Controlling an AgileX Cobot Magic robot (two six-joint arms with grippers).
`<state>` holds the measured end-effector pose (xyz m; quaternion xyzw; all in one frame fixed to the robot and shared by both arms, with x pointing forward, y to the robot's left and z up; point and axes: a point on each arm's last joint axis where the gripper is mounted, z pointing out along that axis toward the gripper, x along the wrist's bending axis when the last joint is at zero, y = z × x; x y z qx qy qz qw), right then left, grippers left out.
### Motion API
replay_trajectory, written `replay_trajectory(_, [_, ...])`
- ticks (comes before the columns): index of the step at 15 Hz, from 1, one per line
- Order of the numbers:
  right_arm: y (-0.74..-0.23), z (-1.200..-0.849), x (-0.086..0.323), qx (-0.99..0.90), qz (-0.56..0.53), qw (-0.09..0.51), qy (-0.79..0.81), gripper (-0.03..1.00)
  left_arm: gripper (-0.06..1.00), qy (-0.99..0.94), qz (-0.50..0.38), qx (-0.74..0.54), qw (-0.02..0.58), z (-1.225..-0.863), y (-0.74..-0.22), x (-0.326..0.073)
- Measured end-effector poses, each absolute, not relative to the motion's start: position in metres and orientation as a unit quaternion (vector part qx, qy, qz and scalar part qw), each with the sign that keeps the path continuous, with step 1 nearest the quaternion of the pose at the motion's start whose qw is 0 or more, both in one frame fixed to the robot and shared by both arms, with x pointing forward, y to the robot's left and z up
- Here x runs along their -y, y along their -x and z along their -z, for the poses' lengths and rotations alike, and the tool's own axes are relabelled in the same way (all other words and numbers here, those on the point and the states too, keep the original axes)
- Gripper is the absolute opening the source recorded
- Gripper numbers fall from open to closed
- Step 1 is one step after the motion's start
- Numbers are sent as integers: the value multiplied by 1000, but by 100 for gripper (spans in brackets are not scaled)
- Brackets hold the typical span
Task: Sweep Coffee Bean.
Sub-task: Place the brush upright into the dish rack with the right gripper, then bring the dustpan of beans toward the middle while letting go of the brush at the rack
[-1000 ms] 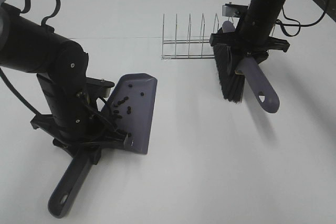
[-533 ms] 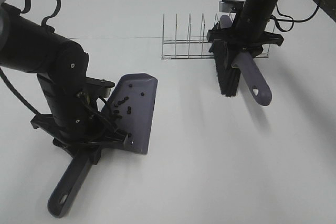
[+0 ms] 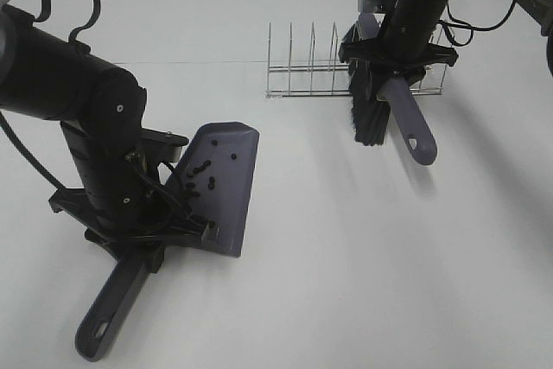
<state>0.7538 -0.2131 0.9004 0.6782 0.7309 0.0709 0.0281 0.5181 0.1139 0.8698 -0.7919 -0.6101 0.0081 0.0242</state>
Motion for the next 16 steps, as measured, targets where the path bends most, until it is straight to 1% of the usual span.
replay_trajectory(5, [-757, -904, 212, -727, -87, 21, -681, 26, 31, 793, -9, 609, 26, -870, -518, -114])
replay_trajectory(7, [-759, -908, 214, -722, -94, 26, -685, 35, 31, 793, -9, 609, 26, -870, -518, -114])
replay_trajectory(9, [-760, -910, 217, -715, -98, 29, -691, 57, 31, 793, -9, 609, 26, -870, -518, -114])
replay_trajectory(10, [-760, -913, 218, -714, -100, 31, -692, 64, 31, 793, -9, 609, 26, -870, -518, -114])
replay_trajectory(12, [-760, -926, 218, -713, -111, 36, -692, 68, 31, 793, -9, 609, 26, -870, -518, -114])
replay_trajectory(14, [-757, -950, 215, -708, -140, 33, -691, 69, 31, 793, -9, 609, 26, -870, -518, -114])
replay_trajectory(16, [-752, -978, 208, -702, -183, 15, -688, 69, 31, 793, -8, 609, 25, -870, -518, -114])
